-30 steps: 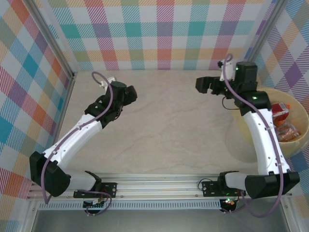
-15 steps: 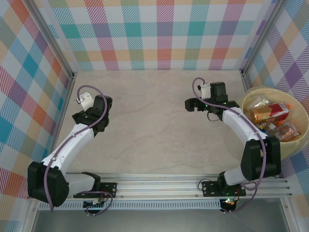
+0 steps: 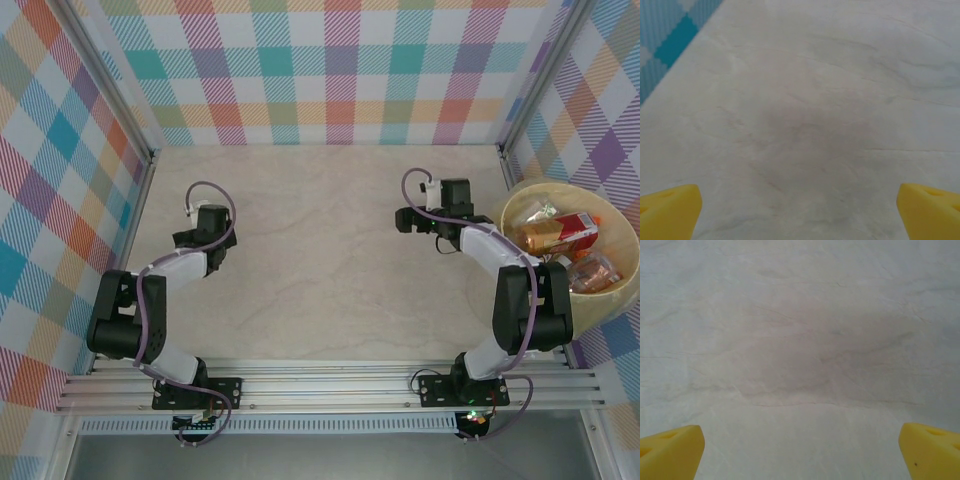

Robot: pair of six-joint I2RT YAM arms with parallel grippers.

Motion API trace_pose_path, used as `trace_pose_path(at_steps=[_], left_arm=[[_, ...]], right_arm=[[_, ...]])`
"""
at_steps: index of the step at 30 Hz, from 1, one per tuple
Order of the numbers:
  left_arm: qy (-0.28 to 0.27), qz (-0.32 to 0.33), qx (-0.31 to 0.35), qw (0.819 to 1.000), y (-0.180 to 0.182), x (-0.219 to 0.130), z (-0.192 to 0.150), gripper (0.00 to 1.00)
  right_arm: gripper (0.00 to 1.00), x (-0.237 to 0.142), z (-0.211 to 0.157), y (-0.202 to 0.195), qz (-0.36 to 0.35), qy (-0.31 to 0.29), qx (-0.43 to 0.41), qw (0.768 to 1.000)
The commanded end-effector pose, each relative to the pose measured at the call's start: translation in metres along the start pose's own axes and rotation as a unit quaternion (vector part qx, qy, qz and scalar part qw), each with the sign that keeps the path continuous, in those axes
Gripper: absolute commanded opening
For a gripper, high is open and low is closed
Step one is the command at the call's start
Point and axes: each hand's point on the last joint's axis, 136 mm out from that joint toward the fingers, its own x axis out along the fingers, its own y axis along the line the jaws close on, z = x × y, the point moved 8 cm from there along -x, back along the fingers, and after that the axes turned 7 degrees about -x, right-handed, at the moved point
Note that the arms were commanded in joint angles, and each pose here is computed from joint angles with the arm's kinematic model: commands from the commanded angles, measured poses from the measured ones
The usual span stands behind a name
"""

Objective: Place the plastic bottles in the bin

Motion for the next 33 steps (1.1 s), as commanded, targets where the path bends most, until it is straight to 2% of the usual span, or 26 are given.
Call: trace_pose_path(at_steps=[1, 5, 12, 15, 16, 18, 19, 22, 26, 27, 31, 33], left_arm=[[-0.049, -0.094, -0.004, 0.994, -0.003, 0.006, 0.000, 1.00], [-0.093, -0.108, -0.020, 0.990, 0.004, 0.001, -0.016, 1.00], [-0.095, -0.109, -0.018, 0.989, 0.004, 0.000, -0.017, 1.00], [-0.106, -0.142, -0.010, 0.984, 0.003, -0.002, -0.027, 1.00], [-0.140, -0.154, -0.014, 0.978, 0.002, -0.001, -0.031, 1.00], [-0.118, -0.131, -0.025, 0.984, 0.009, -0.003, -0.033, 1.00], [-0.134, -0.123, -0.023, 0.983, 0.007, 0.000, -0.031, 1.00], [-0.129, -0.124, -0.022, 0.984, 0.006, -0.001, -0.032, 1.00], [-0.127, -0.125, -0.022, 0.984, 0.006, -0.002, -0.031, 1.00], [-0.126, -0.124, -0.022, 0.984, 0.006, -0.002, -0.032, 1.00], [-0.126, -0.125, -0.022, 0.984, 0.006, -0.002, -0.032, 1.00], [-0.126, -0.124, -0.022, 0.984, 0.006, -0.002, -0.032, 1.00]], right_arm=[[1.00, -0.001, -0.006, -0.014, -0.016, -0.014, 0.009, 1.000], [1.00, 0.001, -0.016, -0.024, -0.021, -0.030, 0.028, 0.999], [1.00, 0.007, -0.035, -0.029, -0.058, -0.086, 0.023, 0.994], [1.00, 0.005, -0.043, -0.029, -0.068, -0.110, 0.019, 0.991], [1.00, 0.003, -0.043, -0.028, -0.070, -0.116, 0.016, 0.991], [1.00, 0.000, -0.045, -0.027, -0.073, -0.138, 0.007, 0.988], [1.00, -0.001, -0.046, -0.027, -0.072, -0.143, 0.006, 0.987], [1.00, -0.002, -0.055, -0.023, -0.066, -0.164, -0.003, 0.984], [1.00, -0.009, -0.074, -0.019, -0.079, -0.245, -0.018, 0.966], [1.00, -0.011, -0.077, -0.020, -0.086, -0.249, -0.013, 0.965], [1.00, -0.002, -0.069, -0.029, -0.070, -0.199, 0.012, 0.978], [1.00, -0.003, -0.069, -0.030, -0.070, -0.201, 0.012, 0.977]])
